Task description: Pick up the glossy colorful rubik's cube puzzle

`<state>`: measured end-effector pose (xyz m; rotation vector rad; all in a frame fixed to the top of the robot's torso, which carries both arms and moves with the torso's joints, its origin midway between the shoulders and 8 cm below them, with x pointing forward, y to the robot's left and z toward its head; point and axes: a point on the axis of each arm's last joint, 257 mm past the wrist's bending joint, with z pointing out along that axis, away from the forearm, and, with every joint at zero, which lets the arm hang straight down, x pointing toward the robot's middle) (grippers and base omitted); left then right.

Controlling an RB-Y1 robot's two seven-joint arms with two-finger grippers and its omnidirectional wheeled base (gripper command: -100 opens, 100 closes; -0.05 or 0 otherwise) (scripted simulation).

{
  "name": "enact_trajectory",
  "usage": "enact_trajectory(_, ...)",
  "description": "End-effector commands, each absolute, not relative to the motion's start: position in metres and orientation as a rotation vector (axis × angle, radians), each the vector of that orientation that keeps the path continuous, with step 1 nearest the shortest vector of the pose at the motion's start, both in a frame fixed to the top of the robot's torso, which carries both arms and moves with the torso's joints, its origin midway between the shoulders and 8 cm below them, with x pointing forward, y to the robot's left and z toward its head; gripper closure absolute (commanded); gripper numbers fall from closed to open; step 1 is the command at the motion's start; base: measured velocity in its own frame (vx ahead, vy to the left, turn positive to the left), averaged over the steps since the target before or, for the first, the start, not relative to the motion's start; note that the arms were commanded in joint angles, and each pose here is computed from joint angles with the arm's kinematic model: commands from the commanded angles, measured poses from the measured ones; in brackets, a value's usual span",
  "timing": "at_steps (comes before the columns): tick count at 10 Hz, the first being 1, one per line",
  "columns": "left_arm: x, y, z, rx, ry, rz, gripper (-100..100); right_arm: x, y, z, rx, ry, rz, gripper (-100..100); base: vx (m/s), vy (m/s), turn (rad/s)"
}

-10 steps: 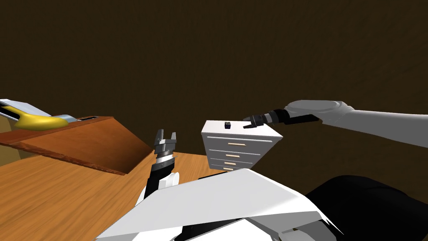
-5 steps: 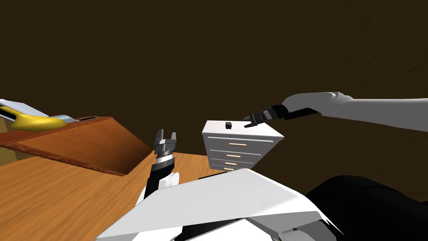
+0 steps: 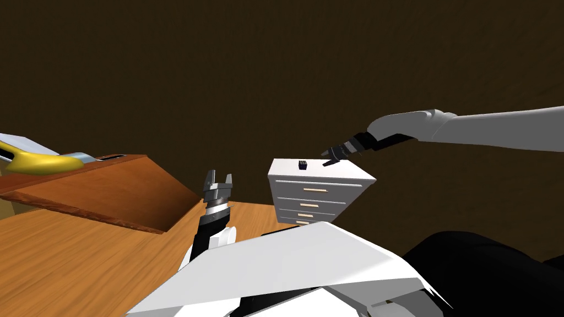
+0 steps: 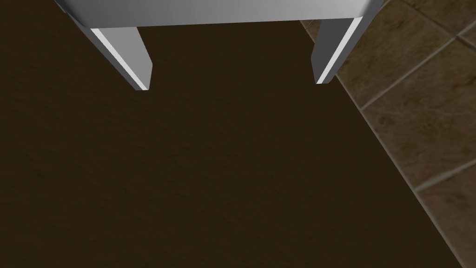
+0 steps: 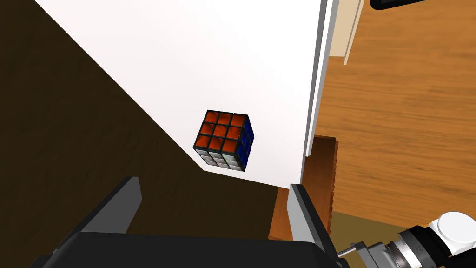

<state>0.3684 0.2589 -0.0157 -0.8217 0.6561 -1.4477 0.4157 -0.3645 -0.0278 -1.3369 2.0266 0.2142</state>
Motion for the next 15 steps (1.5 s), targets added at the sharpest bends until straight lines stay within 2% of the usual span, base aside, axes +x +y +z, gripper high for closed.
enact_trajectory(1,0.368,0.259,-0.016,-0.822,0.656,-1.448,0,0.419,-0.364,-0.026,-1.381,2.045,0.183,-100,0.024,0.045,-0.025)
enact_trajectory(15,0.368,0.259,-0.016,-0.822,0.656,-1.448,0,0.456,-0.357,-0.035,-1.704,2.189,-0.038,-100,0.017,0.046,-0.032)
